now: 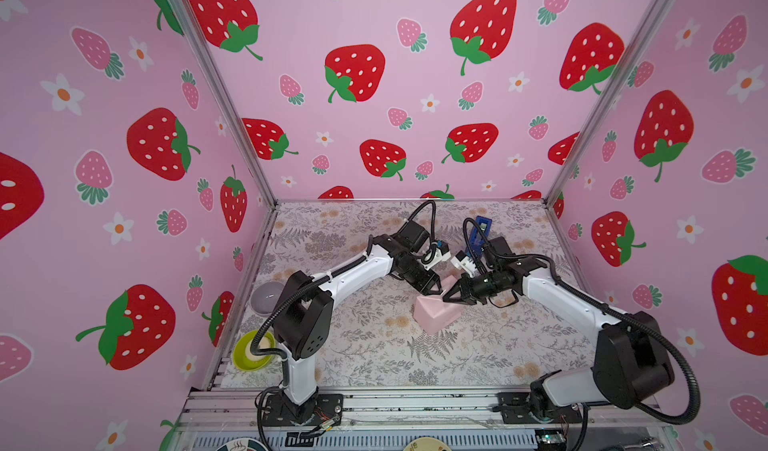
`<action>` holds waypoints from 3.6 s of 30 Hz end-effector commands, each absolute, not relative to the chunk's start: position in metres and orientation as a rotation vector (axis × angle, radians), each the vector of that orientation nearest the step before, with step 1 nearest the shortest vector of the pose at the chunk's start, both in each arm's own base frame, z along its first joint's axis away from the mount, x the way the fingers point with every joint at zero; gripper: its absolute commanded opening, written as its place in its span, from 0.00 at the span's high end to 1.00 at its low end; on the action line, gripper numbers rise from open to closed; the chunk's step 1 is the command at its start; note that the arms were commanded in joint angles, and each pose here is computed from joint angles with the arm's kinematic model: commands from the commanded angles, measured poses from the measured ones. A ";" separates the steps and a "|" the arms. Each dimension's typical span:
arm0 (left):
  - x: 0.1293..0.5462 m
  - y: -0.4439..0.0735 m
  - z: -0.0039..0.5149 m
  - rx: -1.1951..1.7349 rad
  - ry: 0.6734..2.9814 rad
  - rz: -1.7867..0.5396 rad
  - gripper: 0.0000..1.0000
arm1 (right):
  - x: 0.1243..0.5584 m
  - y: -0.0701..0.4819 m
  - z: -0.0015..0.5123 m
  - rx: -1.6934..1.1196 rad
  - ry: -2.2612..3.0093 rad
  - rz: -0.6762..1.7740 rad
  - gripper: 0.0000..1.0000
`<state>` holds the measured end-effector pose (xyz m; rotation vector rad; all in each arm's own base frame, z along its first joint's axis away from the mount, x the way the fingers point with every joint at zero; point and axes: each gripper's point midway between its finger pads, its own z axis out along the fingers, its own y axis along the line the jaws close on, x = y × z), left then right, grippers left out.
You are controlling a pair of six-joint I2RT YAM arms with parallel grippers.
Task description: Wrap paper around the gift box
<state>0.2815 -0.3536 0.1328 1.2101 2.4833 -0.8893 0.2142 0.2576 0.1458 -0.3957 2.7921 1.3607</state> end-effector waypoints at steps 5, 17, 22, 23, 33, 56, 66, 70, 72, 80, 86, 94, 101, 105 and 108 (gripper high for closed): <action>0.251 -0.322 0.093 1.279 2.695 -0.743 0.57 | 0.207 0.234 0.113 -0.292 2.974 1.187 1.00; 0.293 -0.312 0.204 1.030 2.476 -0.647 0.52 | 0.200 0.227 0.097 -0.290 3.033 1.146 1.00; 0.295 -0.313 0.222 0.979 2.442 -0.680 0.52 | 0.199 0.226 0.096 -0.285 3.033 1.151 1.00; 0.294 -0.315 0.221 0.975 2.446 -0.697 0.53 | 0.199 0.227 0.096 -0.285 3.031 1.151 1.00; 0.288 -0.349 0.182 1.010 2.513 -0.726 0.60 | 0.201 0.228 0.098 -0.282 3.025 1.162 1.00; 0.282 -0.358 0.112 0.998 2.701 -0.739 0.63 | 0.206 0.235 0.118 -0.277 2.970 1.216 0.95; 0.275 -0.345 0.090 1.044 2.778 -0.669 0.64 | 0.194 0.229 0.143 -0.251 2.939 1.237 0.77; 0.273 -0.343 0.087 1.052 2.788 -0.664 0.64 | 0.188 0.221 0.152 -0.241 2.938 1.194 0.76; 0.273 -0.343 0.086 1.052 2.789 -0.664 0.64 | 0.186 0.218 0.157 -0.237 2.931 1.168 0.76; 0.272 -0.346 0.091 1.044 2.783 -0.682 0.64 | 0.214 0.228 0.190 -0.180 2.777 1.183 0.95; 0.269 -0.347 0.093 1.051 2.780 -0.684 0.64 | 0.230 0.255 0.184 -0.223 2.743 1.277 1.00; 0.269 -0.346 0.095 1.054 2.775 -0.681 0.64 | 0.242 0.262 0.158 -0.238 2.780 1.248 1.00; 0.269 -0.344 0.095 1.061 2.777 -0.664 0.65 | 0.230 0.249 0.130 -0.233 2.874 1.155 1.00; 0.269 -0.341 0.092 1.070 2.782 -0.643 0.65 | 0.210 0.239 0.127 -0.245 2.906 1.144 1.00; 0.269 -0.338 0.089 1.074 2.792 -0.616 0.64 | 0.193 0.230 0.126 -0.257 2.936 1.137 1.00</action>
